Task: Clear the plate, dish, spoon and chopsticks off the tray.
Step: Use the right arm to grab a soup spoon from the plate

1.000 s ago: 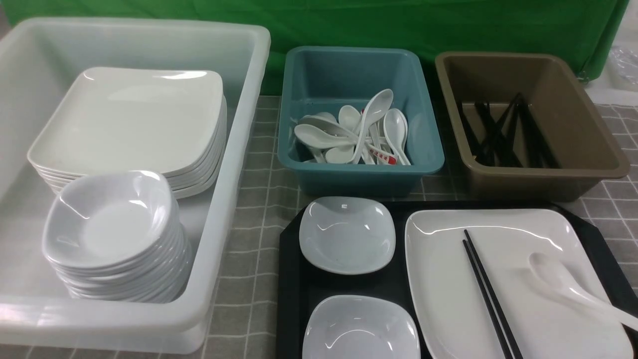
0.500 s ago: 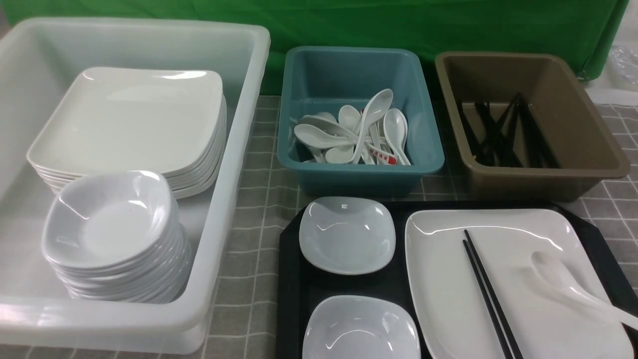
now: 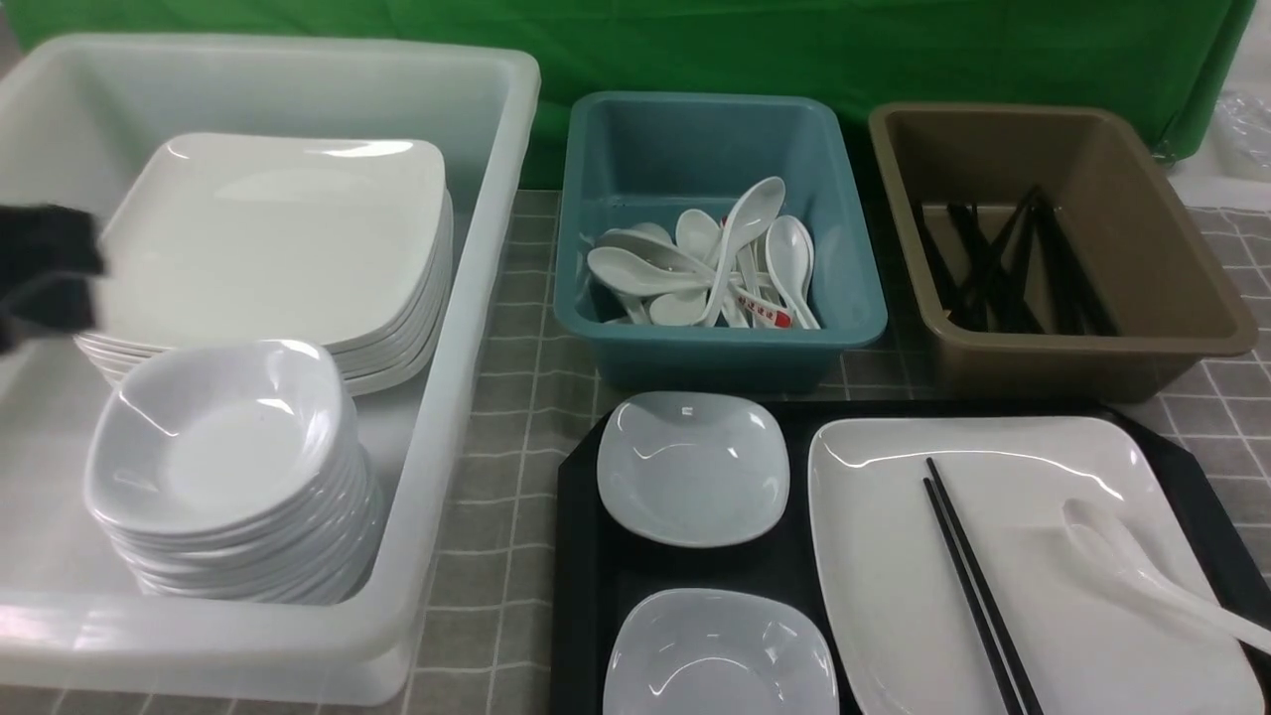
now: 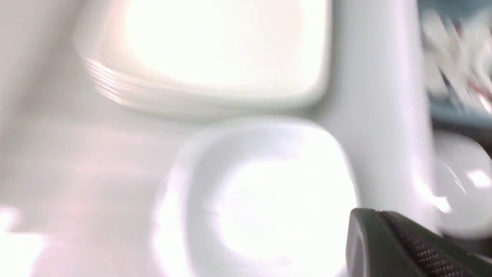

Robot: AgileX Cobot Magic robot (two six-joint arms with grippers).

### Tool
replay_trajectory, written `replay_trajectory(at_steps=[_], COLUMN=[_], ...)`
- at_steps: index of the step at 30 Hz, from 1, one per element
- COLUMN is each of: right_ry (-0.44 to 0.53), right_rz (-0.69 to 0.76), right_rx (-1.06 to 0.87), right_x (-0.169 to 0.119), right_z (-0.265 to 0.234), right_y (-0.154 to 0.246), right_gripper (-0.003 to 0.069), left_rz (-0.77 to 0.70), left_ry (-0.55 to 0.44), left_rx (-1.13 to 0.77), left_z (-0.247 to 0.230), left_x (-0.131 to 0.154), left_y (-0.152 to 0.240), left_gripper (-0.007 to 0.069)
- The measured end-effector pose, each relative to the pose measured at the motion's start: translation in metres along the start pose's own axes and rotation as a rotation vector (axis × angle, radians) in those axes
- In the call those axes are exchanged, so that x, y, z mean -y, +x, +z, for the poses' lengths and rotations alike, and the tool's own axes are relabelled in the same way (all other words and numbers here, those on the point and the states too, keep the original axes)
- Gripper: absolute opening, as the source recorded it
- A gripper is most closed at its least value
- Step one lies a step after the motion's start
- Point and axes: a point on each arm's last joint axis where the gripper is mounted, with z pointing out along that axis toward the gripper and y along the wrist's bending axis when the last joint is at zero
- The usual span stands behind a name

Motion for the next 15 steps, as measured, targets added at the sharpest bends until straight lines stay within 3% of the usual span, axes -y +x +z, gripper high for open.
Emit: replay_trajectory(at_steps=[2,5,10,15], right_ry=[0.022,0.053,0.100,0.154], right_rz=[-0.080,-0.191,-0.412,-0.650], right_rx=[-0.079,-0.222,-0.627,-1.153], right_x=[-0.010,-0.026,-0.059,-0.077], right_z=[0.001,0.009,0.051,0.097], right_y=[-0.010,-0.027,-0.048,-0.037], right_gripper=[0.0071,0.0027,0.0018,0.0017], left_rz=[0.075,0.168,0.378,0.530], left_ry=[0.138,0.236,0.311,0.364], left_rx=[-0.047,-0.065,-0.136,-0.262], left_z=[0.019,0.037,0.062,0.075], left_x=[0.019,0.046,0.108,0.156], left_y=[-0.001,0.002,0.024,0.036], left_gripper=[0.0014,0.0001,0.0001,0.0001])
